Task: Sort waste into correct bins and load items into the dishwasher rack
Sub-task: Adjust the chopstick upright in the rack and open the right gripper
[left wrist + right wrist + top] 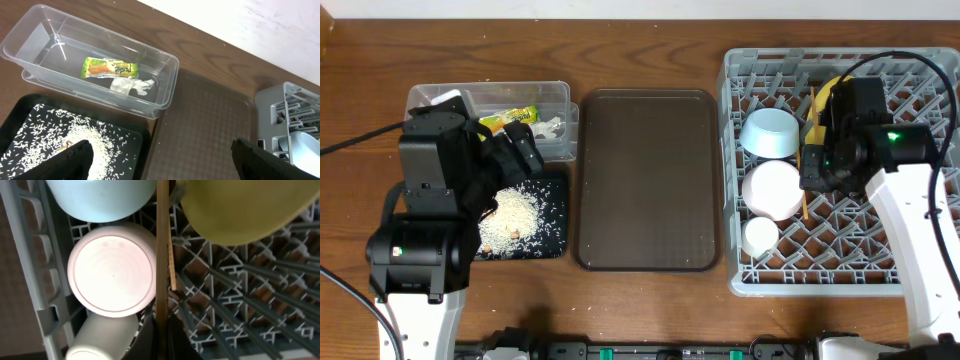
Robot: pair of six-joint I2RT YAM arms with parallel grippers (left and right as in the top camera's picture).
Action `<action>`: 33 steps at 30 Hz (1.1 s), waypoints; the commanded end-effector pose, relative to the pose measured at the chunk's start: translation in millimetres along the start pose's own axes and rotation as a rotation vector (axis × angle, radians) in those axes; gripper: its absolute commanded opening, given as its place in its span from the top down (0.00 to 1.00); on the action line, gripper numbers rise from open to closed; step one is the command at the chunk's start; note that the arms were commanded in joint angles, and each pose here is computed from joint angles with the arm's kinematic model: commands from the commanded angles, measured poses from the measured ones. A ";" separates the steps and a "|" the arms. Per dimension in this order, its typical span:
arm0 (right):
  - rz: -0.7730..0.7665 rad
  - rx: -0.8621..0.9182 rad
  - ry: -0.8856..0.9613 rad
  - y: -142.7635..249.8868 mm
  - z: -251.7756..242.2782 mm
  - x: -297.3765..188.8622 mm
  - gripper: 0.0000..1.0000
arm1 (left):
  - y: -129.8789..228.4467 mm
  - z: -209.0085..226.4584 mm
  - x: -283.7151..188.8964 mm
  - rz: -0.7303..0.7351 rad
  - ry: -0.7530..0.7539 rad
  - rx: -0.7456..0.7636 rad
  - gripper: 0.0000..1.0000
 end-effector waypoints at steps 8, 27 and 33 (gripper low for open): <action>0.069 -0.145 0.128 -9.7 -19.3 29.0 0.99 | -4.1 -1.7 -3.4 -0.014 0.005 0.006 0.09; 0.073 -0.145 0.127 -14.2 -19.0 37.6 0.96 | -4.1 -1.7 -3.4 -0.014 0.005 0.006 0.09; 0.058 -0.143 0.109 -16.8 -16.8 38.0 0.99 | -4.1 -1.7 -3.4 -0.014 0.005 0.006 0.09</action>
Point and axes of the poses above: each gripper's point midway between its finger pads, its own x axis out along the fingers, its own z axis along the line the jaws close on, y = z × x, the point moved 5 cm from there along -x, back along the fingers, and after that the axes turned 14 degrees about -x, right-handed, at the moved point
